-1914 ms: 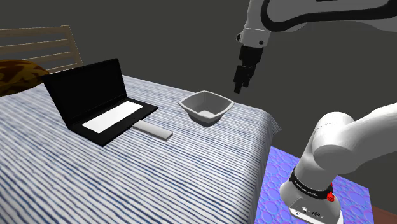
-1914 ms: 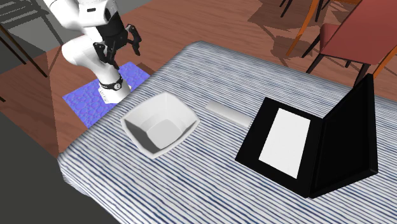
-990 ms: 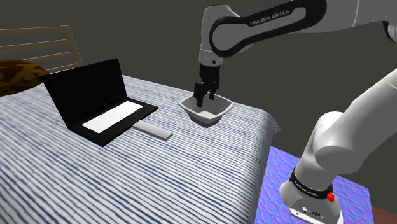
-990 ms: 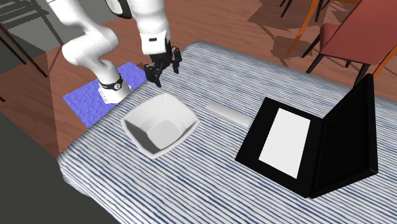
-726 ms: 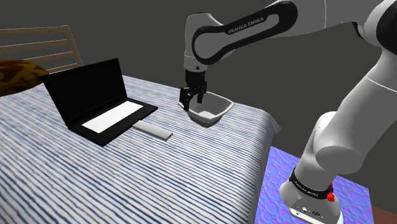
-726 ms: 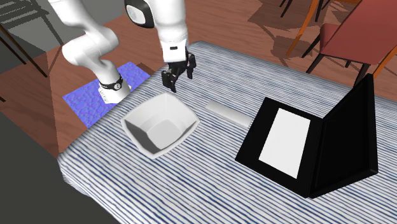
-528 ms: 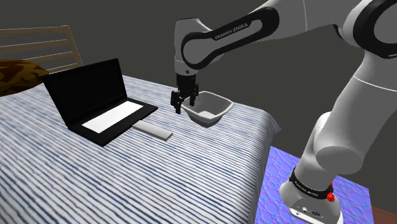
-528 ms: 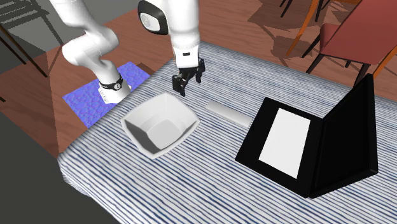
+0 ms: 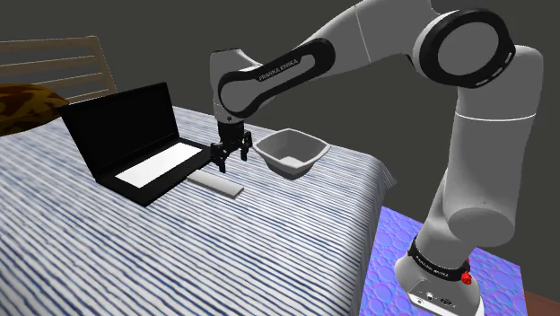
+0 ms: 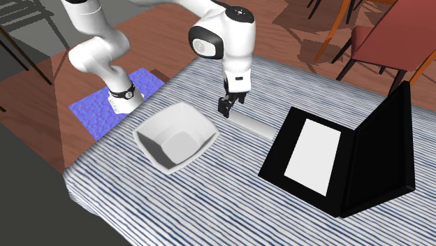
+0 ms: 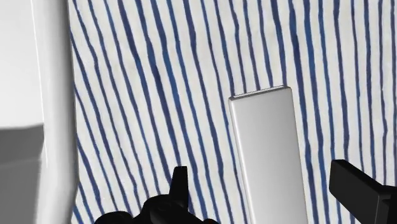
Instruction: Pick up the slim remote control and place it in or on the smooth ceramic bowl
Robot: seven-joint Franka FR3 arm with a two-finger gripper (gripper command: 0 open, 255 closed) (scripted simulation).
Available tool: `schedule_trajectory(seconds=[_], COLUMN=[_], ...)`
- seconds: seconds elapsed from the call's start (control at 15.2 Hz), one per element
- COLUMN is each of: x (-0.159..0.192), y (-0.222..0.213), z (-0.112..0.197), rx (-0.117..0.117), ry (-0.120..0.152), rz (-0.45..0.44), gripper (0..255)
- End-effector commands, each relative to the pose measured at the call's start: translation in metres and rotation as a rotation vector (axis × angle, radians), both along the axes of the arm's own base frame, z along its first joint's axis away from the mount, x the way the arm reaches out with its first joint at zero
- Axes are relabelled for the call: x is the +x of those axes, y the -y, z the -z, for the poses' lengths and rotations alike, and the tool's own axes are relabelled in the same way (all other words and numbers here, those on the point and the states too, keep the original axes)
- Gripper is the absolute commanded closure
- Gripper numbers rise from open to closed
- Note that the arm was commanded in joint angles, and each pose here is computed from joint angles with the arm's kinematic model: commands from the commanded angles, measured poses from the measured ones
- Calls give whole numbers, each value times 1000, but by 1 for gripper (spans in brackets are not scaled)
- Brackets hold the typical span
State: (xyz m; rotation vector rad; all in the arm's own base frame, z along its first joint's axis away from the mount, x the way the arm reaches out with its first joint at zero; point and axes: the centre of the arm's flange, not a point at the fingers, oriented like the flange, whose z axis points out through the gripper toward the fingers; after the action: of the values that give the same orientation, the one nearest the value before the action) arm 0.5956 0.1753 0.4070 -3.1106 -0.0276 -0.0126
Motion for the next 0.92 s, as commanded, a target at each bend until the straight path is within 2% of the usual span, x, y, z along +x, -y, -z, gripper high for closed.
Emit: schedule_trajectory(seconds=[0.0,0.33,0.86], x=[22,68,68], y=[-13,-43,-44], z=[12,41,81], rx=[-3,-11,-11], ry=[-2,-9,-9], rz=[4,10,10], gripper=[0,0,0])
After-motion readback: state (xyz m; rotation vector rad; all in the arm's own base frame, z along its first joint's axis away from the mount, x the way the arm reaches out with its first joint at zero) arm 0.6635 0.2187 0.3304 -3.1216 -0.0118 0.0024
